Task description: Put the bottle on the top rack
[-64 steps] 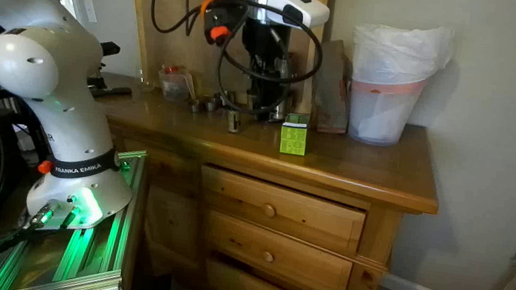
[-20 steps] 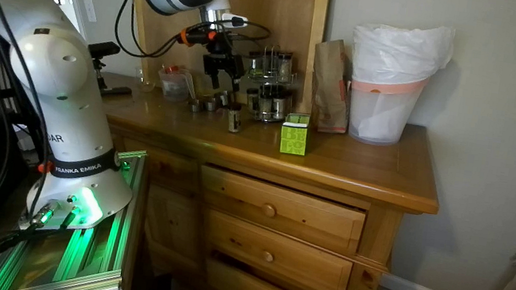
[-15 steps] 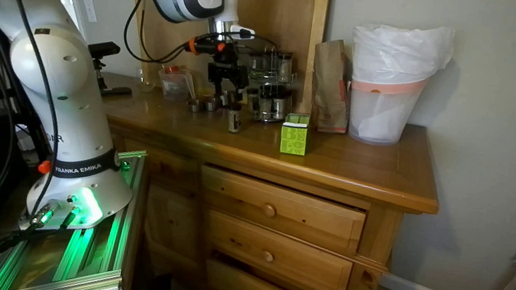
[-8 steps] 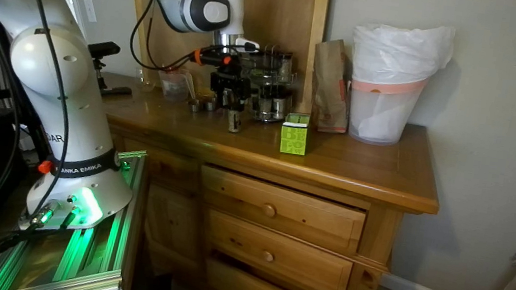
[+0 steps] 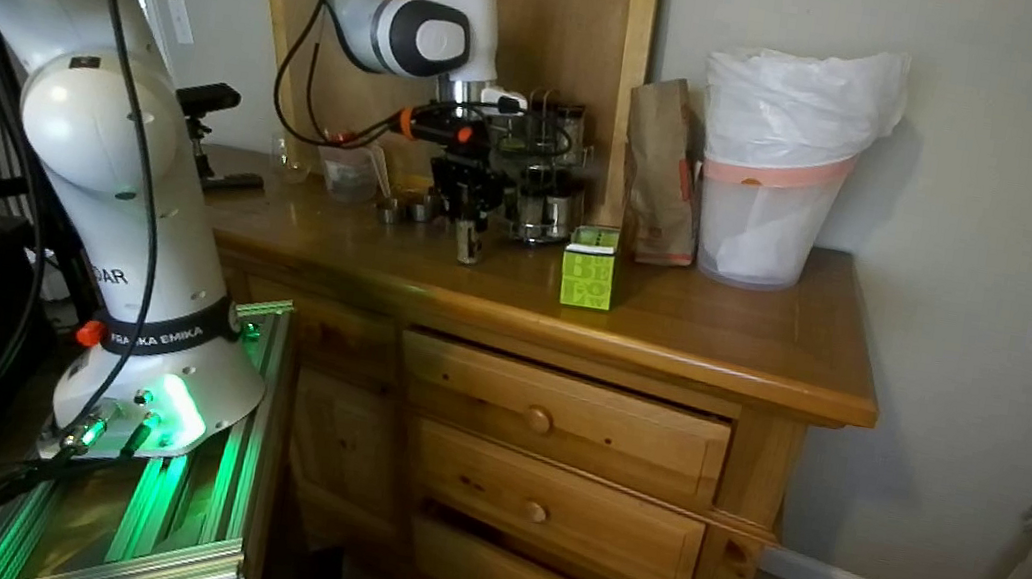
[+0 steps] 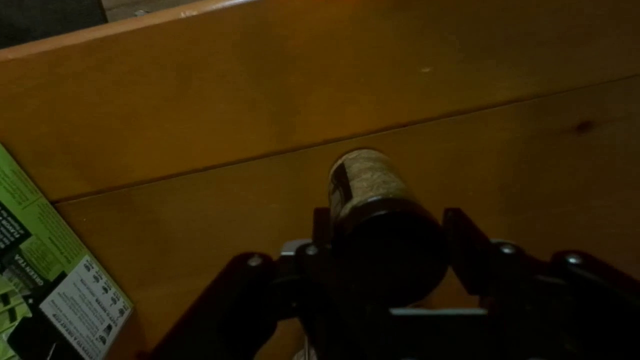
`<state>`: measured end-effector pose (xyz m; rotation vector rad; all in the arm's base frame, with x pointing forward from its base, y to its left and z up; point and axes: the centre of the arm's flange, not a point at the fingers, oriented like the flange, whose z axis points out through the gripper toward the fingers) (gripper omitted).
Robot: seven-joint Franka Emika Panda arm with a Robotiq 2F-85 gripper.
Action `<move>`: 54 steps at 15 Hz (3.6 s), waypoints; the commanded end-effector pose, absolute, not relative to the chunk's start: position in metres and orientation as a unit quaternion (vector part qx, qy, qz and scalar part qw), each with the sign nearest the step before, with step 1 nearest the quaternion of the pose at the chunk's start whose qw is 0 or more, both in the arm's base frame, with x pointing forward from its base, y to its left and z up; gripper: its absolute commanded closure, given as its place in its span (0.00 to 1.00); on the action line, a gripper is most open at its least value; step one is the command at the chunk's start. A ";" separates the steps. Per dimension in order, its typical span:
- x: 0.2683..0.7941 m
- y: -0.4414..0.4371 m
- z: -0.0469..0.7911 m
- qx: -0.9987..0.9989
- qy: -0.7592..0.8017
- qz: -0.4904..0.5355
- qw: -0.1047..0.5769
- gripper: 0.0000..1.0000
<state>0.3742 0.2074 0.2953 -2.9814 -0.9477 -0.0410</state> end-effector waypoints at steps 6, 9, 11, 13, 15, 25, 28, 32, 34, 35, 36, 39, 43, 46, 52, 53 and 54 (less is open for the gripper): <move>0.365 0.210 0.374 -0.954 -0.297 -0.040 -0.022 0.75; 0.365 0.217 0.439 -0.950 -0.300 -0.079 -0.036 0.75; 0.372 0.217 0.491 -0.954 -0.273 -0.119 -0.030 0.75; 0.378 0.217 0.526 -0.956 -0.255 -0.141 -0.024 0.75; 0.369 0.216 0.509 -0.952 -0.271 -0.139 -0.018 0.50; 0.443 0.255 0.509 -0.961 -0.241 -0.135 -0.004 0.75; 0.464 0.257 0.502 -0.967 -0.224 -0.125 -0.008 0.75; 0.484 0.254 0.492 -0.972 -0.204 -0.115 -0.018 0.75; 0.489 0.253 0.487 -0.974 -0.198 -0.109 -0.020 0.75; 0.491 0.253 0.483 -0.975 -0.196 -0.105 -0.020 0.75; 0.493 0.253 0.479 -0.975 -0.195 -0.101 -0.020 0.75; 0.495 0.253 0.468 -0.977 -0.191 -0.090 -0.015 0.75; 0.496 0.253 0.456 -0.979 -0.187 -0.076 -0.015 0.75; 0.496 0.253 0.447 -0.981 -0.184 -0.065 -0.014 0.75; 0.492 0.253 0.453 -0.981 -0.182 -0.063 0.012 0.11; 0.488 0.252 0.461 -0.982 -0.179 -0.063 0.015 0.03; 0.485 0.250 0.466 -0.982 -0.177 -0.064 0.011 0.01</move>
